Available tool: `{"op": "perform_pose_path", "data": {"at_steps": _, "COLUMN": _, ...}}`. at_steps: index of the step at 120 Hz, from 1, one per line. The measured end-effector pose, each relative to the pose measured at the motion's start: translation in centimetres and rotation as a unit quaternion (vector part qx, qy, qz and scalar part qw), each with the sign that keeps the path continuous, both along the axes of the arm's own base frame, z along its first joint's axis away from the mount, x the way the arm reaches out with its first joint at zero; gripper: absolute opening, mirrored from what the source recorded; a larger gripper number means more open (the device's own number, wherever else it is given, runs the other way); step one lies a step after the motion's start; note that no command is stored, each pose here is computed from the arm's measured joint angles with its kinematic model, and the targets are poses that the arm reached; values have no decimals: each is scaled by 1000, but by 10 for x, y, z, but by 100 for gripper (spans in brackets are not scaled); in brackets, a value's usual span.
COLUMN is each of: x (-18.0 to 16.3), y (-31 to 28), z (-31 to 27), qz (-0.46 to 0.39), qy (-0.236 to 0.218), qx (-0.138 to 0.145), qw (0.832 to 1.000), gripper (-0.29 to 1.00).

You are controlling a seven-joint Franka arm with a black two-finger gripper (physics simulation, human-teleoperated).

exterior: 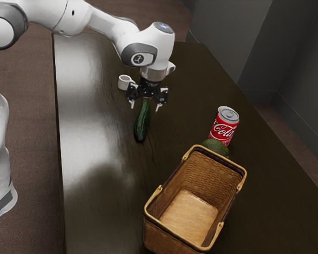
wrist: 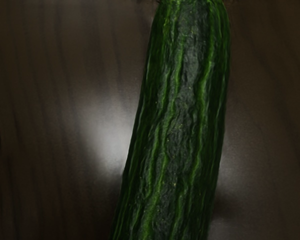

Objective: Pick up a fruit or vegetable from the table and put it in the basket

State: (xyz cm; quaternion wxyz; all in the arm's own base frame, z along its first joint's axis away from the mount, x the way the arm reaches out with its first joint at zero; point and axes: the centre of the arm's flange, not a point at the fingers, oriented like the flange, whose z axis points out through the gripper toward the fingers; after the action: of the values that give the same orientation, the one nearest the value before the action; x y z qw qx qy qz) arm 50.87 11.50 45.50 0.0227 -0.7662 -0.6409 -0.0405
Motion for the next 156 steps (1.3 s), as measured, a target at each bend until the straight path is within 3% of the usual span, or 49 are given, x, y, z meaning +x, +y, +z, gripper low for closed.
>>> {"op": "perform_pose_path", "data": {"at_steps": 40, "x": 13, "y": -14, "z": -24, "qz": 2, "qy": -11, "qx": -10, "qw": 1000, "gripper": 70}}
{"op": "perform_pose_path", "data": {"at_steps": 68, "x": -7, "y": 11, "z": -30, "qz": 25, "qy": 15, "qx": -18, "qw": 999, "gripper": 70}}
{"op": "perform_pose_path", "data": {"at_steps": 156, "x": 14, "y": 20, "z": -50, "qz": -1, "qy": 20, "qx": -9, "qw": 1000, "gripper": 70}}
